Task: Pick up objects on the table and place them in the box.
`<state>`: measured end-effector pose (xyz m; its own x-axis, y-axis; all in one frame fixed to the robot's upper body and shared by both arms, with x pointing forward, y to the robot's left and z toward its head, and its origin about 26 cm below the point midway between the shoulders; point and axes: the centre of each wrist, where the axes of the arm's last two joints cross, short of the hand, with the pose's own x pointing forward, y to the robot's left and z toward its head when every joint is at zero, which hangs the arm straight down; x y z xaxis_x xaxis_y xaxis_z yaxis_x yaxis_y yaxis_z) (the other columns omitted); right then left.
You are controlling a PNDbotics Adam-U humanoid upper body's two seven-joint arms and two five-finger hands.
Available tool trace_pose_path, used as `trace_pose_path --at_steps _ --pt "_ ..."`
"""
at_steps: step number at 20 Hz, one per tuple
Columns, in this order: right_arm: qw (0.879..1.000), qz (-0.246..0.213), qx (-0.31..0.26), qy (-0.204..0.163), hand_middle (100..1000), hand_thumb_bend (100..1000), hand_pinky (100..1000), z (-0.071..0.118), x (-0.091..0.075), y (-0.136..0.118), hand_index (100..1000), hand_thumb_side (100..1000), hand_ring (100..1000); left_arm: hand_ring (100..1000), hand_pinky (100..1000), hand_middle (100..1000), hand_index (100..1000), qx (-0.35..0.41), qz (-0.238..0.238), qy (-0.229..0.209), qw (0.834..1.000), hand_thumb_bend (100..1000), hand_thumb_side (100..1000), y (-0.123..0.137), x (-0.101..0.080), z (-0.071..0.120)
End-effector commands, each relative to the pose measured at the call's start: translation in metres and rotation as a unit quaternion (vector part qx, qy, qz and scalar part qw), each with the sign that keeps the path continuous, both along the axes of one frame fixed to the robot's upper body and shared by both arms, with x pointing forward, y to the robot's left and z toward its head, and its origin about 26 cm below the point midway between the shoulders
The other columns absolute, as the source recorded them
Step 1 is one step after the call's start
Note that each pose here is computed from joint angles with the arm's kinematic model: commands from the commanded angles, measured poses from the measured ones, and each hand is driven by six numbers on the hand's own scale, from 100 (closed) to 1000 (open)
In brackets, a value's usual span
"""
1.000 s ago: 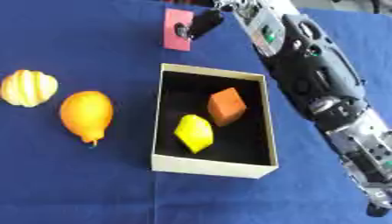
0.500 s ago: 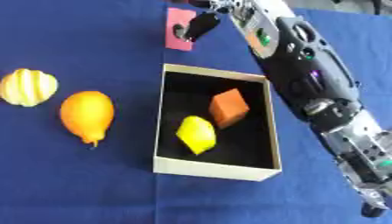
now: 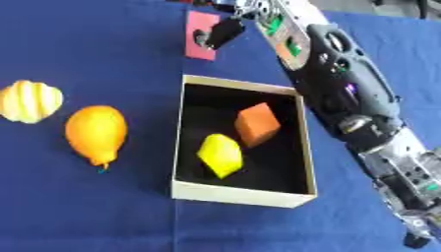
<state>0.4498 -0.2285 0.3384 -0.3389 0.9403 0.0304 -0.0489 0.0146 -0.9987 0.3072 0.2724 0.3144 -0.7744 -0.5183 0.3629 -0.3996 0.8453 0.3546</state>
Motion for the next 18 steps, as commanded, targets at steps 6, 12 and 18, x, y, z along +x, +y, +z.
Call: trace_pose_path --at_steps 6,12,18 --pt "1.000 -0.018 -0.003 -0.025 976 100 1000 0.0154 -0.0021 -0.0055 1000 495 1000 800 862 720 899 0.001 -0.001 -0.015 1.000 100 419 0.0013 -0.0044 0.0077" --pt "0.999 -0.024 -0.006 -0.022 975 100 1000 0.0136 -0.0001 -0.0070 1000 523 1000 800 862 719 898 0.000 -0.001 -0.017 1.000 100 422 0.0014 -0.0044 0.0080" --pt "1.000 -0.025 -0.005 -0.018 959 100 1000 0.0118 0.0009 -0.0072 1000 554 1000 800 863 719 898 0.000 0.000 -0.018 1.000 100 425 0.0014 -0.0044 0.0081"
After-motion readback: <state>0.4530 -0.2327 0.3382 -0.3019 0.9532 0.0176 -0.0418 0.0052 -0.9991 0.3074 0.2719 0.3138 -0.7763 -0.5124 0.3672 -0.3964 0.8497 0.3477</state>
